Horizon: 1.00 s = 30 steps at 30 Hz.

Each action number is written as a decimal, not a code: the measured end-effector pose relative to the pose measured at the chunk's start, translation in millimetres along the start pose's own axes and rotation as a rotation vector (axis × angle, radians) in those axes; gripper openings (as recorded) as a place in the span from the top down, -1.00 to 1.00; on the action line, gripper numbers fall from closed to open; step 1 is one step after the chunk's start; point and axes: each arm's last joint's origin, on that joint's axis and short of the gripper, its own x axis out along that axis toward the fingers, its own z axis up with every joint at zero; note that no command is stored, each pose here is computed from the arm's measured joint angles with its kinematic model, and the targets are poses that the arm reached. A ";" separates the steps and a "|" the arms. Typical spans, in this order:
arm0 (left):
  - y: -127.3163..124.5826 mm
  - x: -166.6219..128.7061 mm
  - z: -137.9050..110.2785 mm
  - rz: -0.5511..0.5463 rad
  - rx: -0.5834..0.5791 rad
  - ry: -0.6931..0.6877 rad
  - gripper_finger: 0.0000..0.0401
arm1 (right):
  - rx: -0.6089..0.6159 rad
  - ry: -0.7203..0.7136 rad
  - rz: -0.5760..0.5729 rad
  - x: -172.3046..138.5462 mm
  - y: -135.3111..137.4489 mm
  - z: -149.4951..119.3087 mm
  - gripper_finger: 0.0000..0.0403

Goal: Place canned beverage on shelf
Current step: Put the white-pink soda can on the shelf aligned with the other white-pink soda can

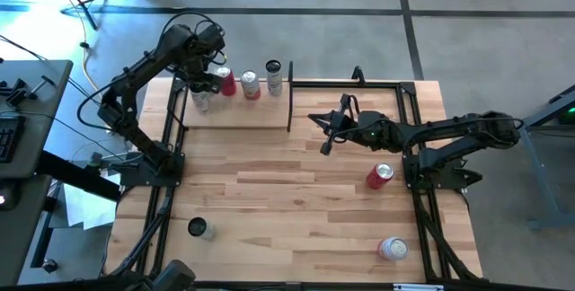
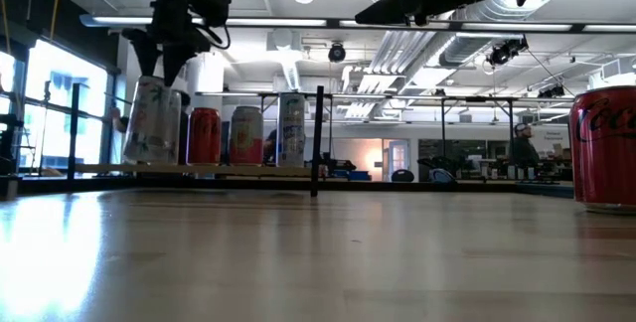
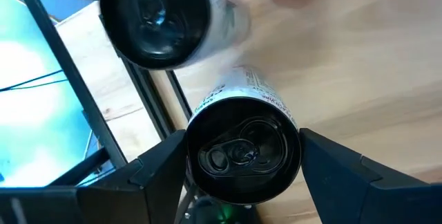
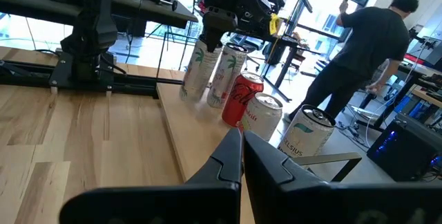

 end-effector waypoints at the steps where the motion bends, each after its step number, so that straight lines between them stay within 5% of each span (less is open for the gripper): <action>1: 0.9 -0.3 0.2 -0.002 -0.005 -0.005 -0.19 | 0.000 0.000 0.000 0.0 -0.1 0.0 1.00; 30: 7.7 9.2 1.7 -0.020 -0.067 0.001 -0.20 | -0.003 0.007 0.002 0.0 0.2 -0.7 1.00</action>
